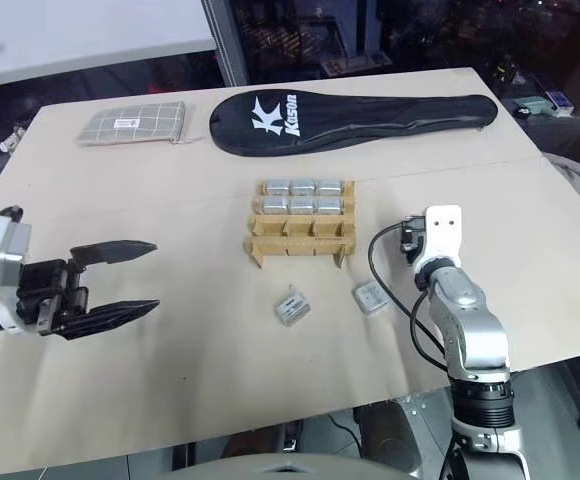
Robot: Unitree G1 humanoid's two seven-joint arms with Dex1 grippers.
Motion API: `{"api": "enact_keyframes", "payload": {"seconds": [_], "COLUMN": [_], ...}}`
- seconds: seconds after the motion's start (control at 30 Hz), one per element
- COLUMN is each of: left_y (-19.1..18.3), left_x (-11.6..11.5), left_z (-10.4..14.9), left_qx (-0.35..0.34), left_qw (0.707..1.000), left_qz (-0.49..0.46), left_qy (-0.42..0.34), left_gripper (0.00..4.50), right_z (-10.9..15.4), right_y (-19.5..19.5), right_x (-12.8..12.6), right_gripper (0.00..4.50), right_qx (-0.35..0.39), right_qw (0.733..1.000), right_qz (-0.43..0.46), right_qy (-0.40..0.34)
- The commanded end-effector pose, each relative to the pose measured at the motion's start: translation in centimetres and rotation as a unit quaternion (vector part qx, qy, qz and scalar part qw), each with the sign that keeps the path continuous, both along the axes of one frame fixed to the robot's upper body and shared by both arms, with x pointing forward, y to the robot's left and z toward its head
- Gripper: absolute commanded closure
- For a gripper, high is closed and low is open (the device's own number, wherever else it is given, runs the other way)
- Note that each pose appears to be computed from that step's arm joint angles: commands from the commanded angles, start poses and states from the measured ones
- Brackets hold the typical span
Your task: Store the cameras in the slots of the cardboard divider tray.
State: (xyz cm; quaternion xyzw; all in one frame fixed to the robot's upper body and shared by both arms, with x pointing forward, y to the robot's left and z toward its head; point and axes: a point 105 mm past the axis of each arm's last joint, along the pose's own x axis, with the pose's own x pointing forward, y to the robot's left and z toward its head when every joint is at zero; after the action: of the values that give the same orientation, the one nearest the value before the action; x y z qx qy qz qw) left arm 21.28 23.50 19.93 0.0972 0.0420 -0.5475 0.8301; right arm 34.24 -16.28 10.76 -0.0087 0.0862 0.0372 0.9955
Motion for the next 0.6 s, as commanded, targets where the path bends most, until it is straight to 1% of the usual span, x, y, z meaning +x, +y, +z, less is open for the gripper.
{"api": "enact_keyframes", "payload": {"seconds": [0.03,0.07,0.13,0.2,0.27,0.3,0.33,0.37,0.43,0.47,0.53,0.57,0.6], "left_y": [-0.1,-0.1,-0.1,0.0,0.1,0.3,0.5,0.7,0.9,1.0,1.2,1.2,1.3], "left_x": [-0.1,0.0,0.2,0.4,0.5,0.6,0.7,0.7,0.9,1.0,1.0,1.1,1.0], "left_z": [1.1,1.2,1.3,1.5,1.7,1.7,1.6,1.5,1.6,1.6,1.7,1.7,1.8], "left_qx": [0.010,0.009,0.009,0.010,0.010,0.017,0.024,0.029,0.029,0.028,0.025,0.024,0.024], "left_qw": [1.000,1.000,1.000,1.000,1.000,0.999,0.999,0.999,0.999,0.999,0.999,0.999,0.999], "left_qz": [-0.006,-0.006,-0.007,-0.006,-0.006,-0.006,-0.007,-0.006,-0.007,-0.007,-0.006,-0.005,-0.004], "left_qy": [-0.024,-0.025,-0.026,-0.028,-0.029,-0.026,-0.024,-0.021,-0.019,-0.020,-0.021,-0.021,-0.021], "left_gripper": [0.00,0.00,0.00,0.00,0.00,0.00,0.00,0.00,0.00,0.00,0.00,0.00,0.00], "right_z": [1.7,2.0,3.1,4.4,6.3,7.3,8.1,8.5,9.1,9.5,10.3,10.3,10.4], "right_y": [-0.2,-0.2,0.6,1.8,3.4,4.5,5.9,6.9,9.1,10.0,11.8,12.8,14.0], "right_x": [0.4,0.5,0.6,0.7,0.8,0.8,0.6,0.4,0.3,0.5,0.9,1.1,1.0], "right_gripper": [3.75,3.75,3.75,3.75,3.75,3.75,3.75,3.75,3.75,3.75,3.75,3.75,3.75], "right_qx": [-0.014,-0.023,-0.048,-0.060,-0.074,-0.089,-0.096,-0.103,-0.136,-0.143,-0.135,-0.133,-0.128], "right_qw": [0.999,0.999,0.996,0.989,0.971,0.956,0.934,0.914,0.862,0.842,0.809,0.792,0.769], "right_qz": [-0.001,0.005,0.045,0.103,0.187,0.242,0.310,0.362,0.462,0.492,0.543,0.571,0.604], "right_qy": [-0.034,-0.041,-0.065,-0.091,-0.126,-0.143,-0.151,-0.152,-0.158,-0.167,-0.179,-0.171,-0.166]}}
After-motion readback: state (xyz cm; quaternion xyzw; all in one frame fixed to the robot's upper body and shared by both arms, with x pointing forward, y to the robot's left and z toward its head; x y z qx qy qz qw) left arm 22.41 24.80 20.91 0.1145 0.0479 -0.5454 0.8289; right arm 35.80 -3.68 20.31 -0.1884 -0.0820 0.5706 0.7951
